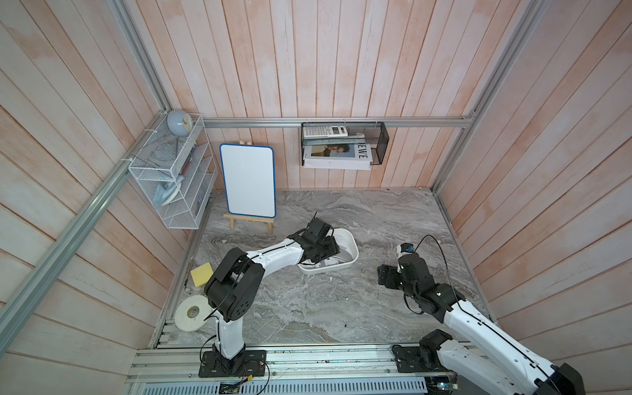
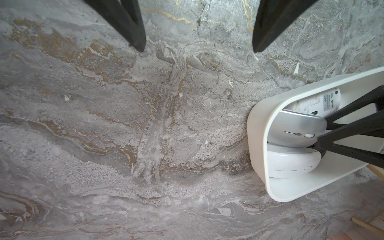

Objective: Take out the mouse from the storage box
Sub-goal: Pick up the mouse from the storage box.

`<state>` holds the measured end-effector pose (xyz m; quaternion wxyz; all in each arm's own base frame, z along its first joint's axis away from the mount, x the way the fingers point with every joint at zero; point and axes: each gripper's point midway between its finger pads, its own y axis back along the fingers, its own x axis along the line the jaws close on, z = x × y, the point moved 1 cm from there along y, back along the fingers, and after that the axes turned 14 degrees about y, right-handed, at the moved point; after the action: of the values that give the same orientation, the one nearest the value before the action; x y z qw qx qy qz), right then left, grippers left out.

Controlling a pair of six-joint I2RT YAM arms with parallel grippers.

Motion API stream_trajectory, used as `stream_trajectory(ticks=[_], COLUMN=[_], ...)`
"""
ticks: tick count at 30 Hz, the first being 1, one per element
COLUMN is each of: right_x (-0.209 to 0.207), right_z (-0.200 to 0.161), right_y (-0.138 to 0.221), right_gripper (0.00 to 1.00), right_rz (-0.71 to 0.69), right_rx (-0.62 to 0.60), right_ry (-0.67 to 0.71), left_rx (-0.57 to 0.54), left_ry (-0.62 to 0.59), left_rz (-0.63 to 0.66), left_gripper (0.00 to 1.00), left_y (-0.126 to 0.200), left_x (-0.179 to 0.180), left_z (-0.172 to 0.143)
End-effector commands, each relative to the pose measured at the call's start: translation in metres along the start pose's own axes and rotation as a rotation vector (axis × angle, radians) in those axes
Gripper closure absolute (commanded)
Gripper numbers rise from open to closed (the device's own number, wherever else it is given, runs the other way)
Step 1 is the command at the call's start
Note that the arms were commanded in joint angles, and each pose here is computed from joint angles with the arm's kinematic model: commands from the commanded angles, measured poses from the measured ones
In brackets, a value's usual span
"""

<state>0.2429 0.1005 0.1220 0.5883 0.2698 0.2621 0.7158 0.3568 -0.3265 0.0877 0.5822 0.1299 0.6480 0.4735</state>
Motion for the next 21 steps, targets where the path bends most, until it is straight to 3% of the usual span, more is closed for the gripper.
stream_trajectory(ticks=[1,14,21], right_x=[-0.003,-0.005,-0.005], right_z=[-0.001,-0.004,-0.004], right_y=[0.0,-0.004,-0.004], right_gripper=[0.15,0.15,0.15], right_rz=[-0.005,-0.011,-0.009], right_rx=[-0.005,-0.002,-0.003], right_ry=[0.002,-0.002,-0.002], left_rx=[-0.001,0.03,0.045], left_ry=[0.007,0.016,0.009], left_rz=[-0.02,-0.173,-0.158], left_gripper=[0.37,0.5,0.54], left_y=[-0.006,-0.011,-0.019], left_x=[-0.009,-0.039,-0.04], left_z=[0.002,-0.004,-0.008])
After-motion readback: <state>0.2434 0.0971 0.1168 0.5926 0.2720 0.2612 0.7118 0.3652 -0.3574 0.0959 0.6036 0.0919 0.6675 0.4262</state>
